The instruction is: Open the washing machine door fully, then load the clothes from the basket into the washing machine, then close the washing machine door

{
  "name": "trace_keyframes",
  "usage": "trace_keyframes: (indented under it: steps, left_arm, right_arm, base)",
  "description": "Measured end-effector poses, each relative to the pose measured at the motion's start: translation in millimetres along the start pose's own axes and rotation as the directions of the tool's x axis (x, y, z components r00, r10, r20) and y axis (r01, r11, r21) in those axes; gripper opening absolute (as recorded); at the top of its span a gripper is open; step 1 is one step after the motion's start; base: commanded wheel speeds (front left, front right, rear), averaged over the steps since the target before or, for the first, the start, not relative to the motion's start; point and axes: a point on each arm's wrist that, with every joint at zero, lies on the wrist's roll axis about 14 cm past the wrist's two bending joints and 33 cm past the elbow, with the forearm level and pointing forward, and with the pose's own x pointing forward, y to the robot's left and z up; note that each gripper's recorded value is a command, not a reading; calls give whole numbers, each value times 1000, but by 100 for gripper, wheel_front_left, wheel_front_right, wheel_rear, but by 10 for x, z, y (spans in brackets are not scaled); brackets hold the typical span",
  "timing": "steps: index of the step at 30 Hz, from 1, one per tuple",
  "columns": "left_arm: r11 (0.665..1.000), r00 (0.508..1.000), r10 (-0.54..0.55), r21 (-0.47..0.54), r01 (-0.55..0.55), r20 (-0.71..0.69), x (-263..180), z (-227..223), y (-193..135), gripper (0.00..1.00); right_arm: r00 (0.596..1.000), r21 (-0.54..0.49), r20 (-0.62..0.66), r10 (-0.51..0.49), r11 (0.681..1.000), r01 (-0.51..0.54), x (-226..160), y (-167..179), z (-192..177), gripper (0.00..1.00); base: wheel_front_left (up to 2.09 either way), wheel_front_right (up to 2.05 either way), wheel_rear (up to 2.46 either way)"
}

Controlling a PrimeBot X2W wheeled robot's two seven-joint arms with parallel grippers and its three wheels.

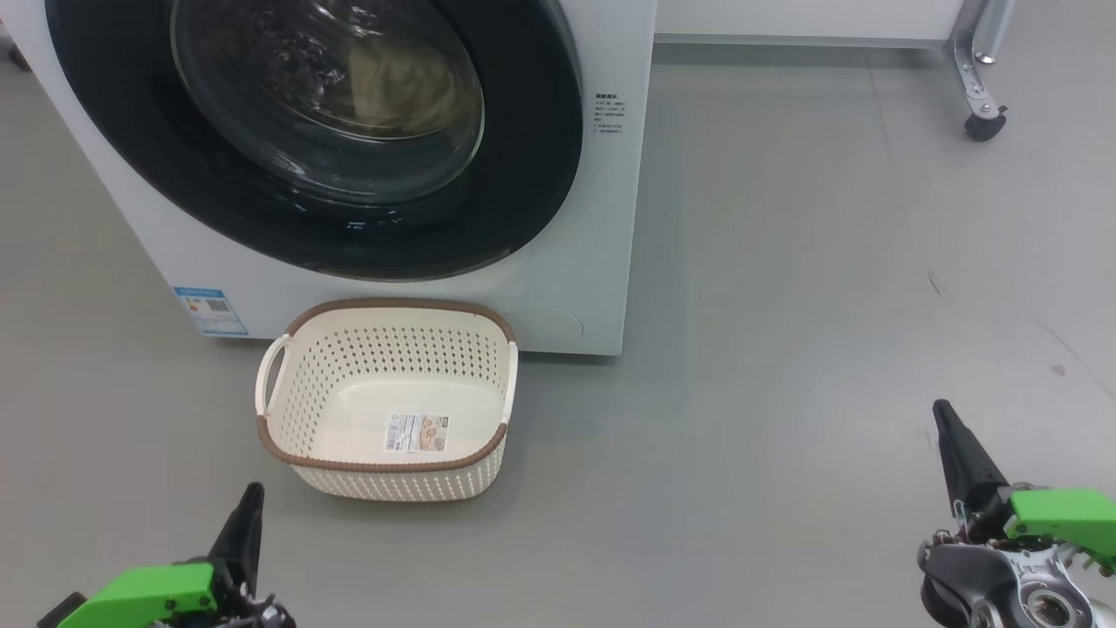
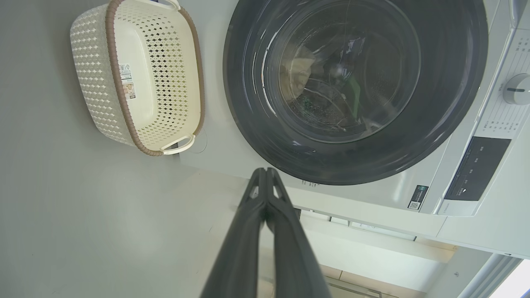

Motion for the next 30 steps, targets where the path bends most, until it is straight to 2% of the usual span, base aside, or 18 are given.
trace_keyframes:
  steps: [30]
  left_arm:
    - [1000, 1000, -1, -5, 1, -3, -1, -6, 0, 0]
  right_arm:
    - [1000, 0, 0, 0, 1000, 0, 0, 1, 0, 0]
  base:
    - [0, 0, 0]
